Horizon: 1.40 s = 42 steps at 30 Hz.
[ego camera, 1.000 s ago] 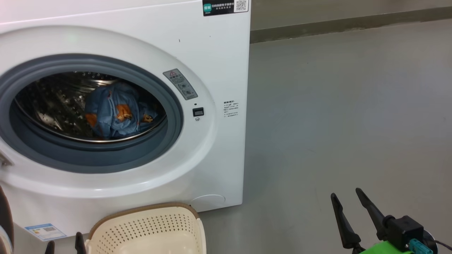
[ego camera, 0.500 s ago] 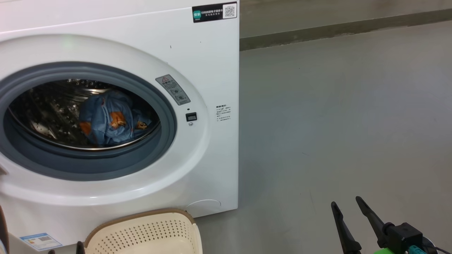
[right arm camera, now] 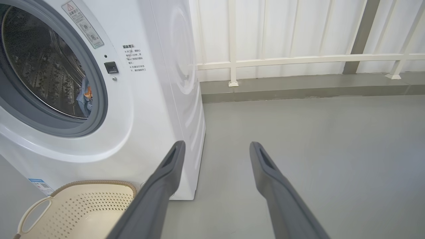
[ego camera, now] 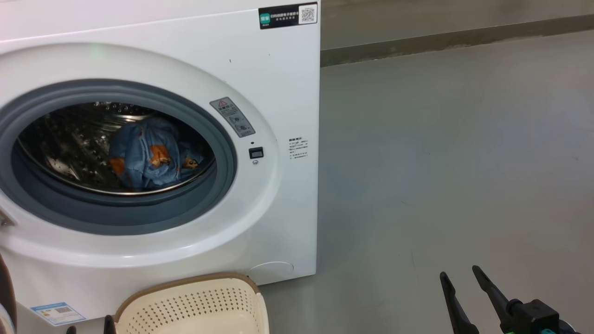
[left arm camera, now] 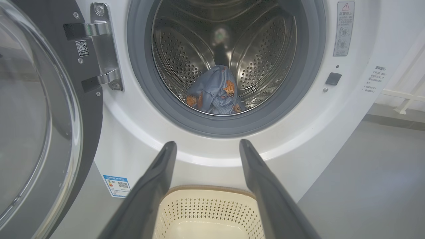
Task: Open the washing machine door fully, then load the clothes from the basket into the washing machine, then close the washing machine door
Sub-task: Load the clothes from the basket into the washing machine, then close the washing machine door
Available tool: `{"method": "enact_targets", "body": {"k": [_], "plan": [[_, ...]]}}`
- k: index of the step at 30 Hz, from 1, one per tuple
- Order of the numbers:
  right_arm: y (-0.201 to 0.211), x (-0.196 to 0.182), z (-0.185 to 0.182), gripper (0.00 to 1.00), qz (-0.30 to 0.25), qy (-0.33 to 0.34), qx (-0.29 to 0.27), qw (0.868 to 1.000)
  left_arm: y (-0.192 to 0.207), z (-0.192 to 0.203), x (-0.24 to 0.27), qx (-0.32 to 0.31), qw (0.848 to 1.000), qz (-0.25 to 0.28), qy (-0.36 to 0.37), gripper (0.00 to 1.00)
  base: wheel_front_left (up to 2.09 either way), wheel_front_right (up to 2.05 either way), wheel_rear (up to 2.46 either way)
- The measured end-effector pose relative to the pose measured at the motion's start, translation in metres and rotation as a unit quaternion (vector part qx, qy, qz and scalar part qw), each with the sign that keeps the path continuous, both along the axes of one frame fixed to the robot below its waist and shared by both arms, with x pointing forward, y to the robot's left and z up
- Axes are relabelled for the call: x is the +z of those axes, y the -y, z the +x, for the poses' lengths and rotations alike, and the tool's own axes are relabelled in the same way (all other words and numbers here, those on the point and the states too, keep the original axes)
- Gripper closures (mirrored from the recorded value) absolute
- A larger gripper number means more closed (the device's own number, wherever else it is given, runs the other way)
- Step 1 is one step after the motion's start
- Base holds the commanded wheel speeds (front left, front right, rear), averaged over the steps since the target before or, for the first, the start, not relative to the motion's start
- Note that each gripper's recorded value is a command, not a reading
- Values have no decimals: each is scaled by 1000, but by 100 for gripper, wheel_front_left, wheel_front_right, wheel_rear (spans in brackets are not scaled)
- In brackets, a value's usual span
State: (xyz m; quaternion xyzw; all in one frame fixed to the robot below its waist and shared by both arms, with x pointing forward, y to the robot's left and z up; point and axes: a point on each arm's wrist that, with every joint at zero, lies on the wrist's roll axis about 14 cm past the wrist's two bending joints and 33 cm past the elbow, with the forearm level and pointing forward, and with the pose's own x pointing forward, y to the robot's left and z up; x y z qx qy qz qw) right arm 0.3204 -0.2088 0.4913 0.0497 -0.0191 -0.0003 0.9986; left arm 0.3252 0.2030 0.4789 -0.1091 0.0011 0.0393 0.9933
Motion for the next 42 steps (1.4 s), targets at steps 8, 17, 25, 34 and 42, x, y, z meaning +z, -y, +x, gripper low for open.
{"method": "enact_targets", "body": {"k": [8,17,25,34,42], "plan": [[-4,-1,2,0,4,-1,4,1000,-2,-1,3,4,1000,0,4,0,0,0,0],[-5,-2,3,0,5,-3,5,1000,-3,-1,4,4,1000,0,7,0,0,0,0],[-8,-3,5,0,6,-4,8,1000,-3,-2,4,3,1000,-2,8,0,-2,2,0],[-9,-3,6,0,6,-5,9,1000,-1,-3,3,1,1000,-2,5,0,-78,78,0],[-9,-5,7,0,6,-8,10,1000,-1,-2,1,1,1000,-1,1,0,-181,181,0]]}}
